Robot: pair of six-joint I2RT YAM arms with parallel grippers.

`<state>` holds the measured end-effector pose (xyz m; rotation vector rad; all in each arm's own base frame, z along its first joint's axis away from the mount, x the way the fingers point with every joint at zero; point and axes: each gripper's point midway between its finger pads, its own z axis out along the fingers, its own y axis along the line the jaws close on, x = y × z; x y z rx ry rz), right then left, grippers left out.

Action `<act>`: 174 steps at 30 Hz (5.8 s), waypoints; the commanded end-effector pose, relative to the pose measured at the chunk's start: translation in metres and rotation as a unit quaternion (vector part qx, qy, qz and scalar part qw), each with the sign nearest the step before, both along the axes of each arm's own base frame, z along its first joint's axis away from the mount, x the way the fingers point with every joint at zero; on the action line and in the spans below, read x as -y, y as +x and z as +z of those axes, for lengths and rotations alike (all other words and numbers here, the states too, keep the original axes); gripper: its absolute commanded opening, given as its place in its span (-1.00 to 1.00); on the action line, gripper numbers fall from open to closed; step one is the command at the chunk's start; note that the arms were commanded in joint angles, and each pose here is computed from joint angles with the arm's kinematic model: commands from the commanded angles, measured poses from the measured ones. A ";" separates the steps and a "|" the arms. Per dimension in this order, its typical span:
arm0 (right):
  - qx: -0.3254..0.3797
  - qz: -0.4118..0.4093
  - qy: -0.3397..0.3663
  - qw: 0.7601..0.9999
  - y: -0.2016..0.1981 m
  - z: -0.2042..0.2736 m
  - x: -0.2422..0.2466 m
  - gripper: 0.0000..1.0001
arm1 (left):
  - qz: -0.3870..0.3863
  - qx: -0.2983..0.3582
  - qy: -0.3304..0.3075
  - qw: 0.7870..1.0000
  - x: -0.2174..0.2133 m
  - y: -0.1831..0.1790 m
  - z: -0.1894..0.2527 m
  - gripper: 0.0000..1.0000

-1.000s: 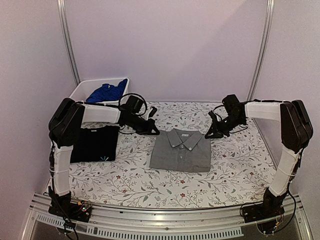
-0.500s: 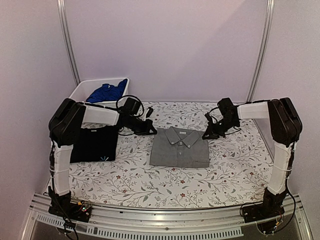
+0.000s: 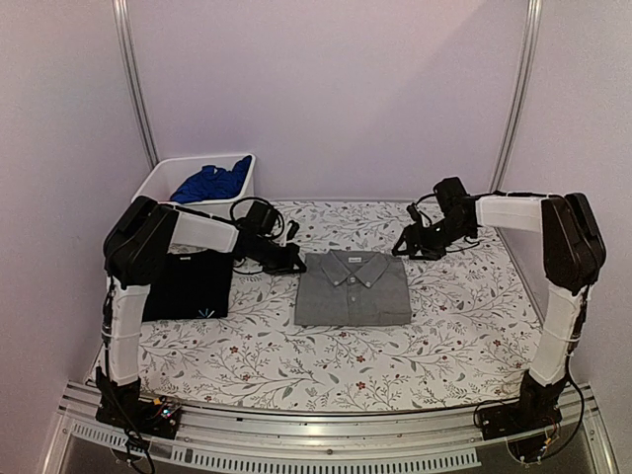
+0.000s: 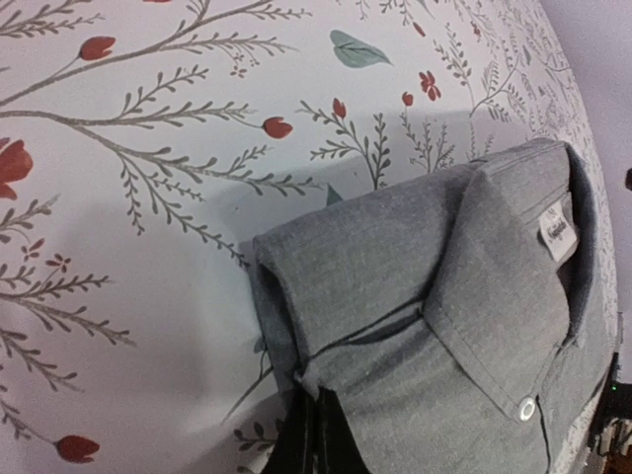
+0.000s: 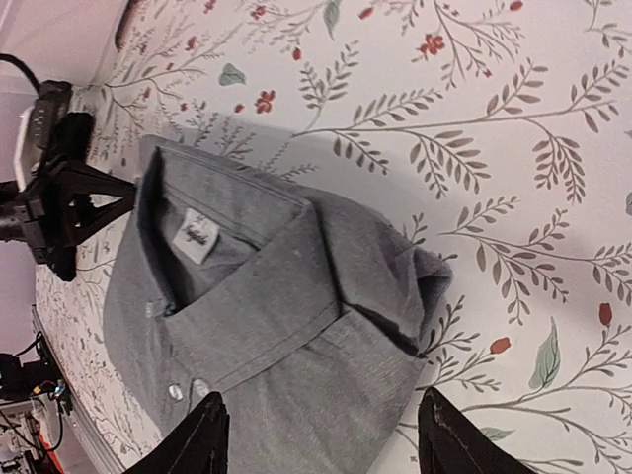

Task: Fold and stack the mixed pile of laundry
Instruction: Move the square-folded T-shirt to the center of the board, then smooth out the square-folded T-shirt at the center of the board, then pick up the square-folded T-shirt from the center of the board, then pass from the right arm to the left, then place the square-folded T-shirt at the corner of the board.

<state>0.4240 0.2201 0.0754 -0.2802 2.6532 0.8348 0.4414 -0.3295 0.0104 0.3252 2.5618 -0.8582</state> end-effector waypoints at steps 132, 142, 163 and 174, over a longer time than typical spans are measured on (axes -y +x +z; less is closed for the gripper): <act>0.225 0.317 0.012 0.921 -0.110 0.081 -0.275 -0.19 | 0.107 -0.141 -0.113 0.978 -0.028 -0.077 0.037 -1.00; 0.237 0.241 0.066 0.939 -0.102 0.137 -0.184 0.57 | 0.072 -0.090 0.026 0.993 -0.066 -0.094 0.057 -1.00; 0.192 0.170 0.073 0.964 -0.092 0.113 -0.138 0.98 | 0.039 0.027 0.189 0.981 -0.127 -0.131 0.109 -1.00; 0.196 0.151 0.074 0.966 -0.086 0.112 -0.133 0.98 | 0.092 0.052 0.206 0.973 -0.152 -0.129 0.130 -1.00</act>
